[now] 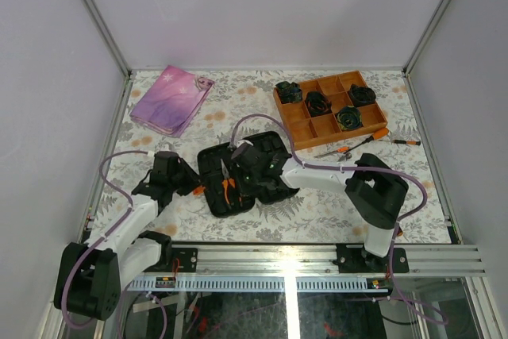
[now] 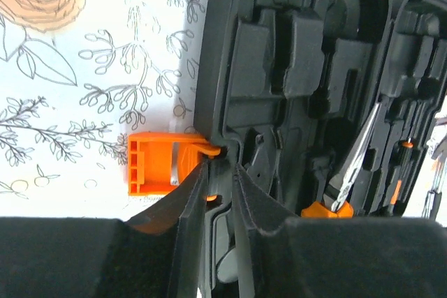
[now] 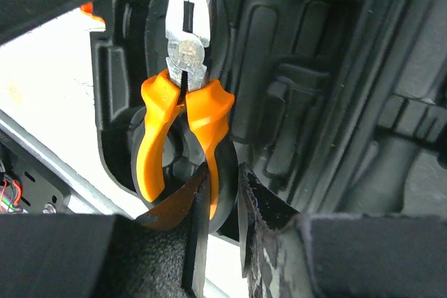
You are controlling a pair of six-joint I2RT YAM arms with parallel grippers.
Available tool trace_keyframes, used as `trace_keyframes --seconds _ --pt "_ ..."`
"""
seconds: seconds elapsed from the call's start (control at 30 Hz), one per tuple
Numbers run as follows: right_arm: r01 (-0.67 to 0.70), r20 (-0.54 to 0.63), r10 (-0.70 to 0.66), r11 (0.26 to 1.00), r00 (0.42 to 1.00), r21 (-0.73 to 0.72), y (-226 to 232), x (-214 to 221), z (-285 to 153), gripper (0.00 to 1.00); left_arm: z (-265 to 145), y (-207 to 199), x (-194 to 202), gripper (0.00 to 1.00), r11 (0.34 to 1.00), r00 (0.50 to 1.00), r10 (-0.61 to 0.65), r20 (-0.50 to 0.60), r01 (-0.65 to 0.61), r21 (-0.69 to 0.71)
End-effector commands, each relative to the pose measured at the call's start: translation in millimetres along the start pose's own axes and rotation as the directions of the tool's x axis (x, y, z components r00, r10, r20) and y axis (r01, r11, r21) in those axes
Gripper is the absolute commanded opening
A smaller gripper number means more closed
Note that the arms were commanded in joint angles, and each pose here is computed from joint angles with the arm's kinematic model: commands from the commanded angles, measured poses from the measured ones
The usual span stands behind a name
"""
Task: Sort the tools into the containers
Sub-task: Place the pliers in the storage box.
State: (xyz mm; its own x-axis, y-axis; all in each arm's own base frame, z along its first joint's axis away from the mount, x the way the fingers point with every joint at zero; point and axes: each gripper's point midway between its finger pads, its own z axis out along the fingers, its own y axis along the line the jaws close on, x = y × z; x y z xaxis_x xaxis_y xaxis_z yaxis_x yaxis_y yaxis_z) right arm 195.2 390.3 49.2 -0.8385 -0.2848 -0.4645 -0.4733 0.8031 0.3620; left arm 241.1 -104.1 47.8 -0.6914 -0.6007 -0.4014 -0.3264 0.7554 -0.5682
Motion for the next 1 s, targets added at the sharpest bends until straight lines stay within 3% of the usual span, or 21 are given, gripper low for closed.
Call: trace_keyframes --seconds 0.0,0.97 --pt "0.034 0.060 -0.027 0.994 0.998 -0.103 31.9 -31.3 -6.5 0.00 -1.6 -12.0 6.2 0.17 0.996 1.000 -0.004 -0.011 0.005 0.086" --pt "0.042 0.016 -0.041 0.999 0.999 -0.032 27.9 -48.7 40.7 0.00 -5.1 -6.3 7.0 0.20 0.998 1.000 0.009 0.001 -0.009 0.067"
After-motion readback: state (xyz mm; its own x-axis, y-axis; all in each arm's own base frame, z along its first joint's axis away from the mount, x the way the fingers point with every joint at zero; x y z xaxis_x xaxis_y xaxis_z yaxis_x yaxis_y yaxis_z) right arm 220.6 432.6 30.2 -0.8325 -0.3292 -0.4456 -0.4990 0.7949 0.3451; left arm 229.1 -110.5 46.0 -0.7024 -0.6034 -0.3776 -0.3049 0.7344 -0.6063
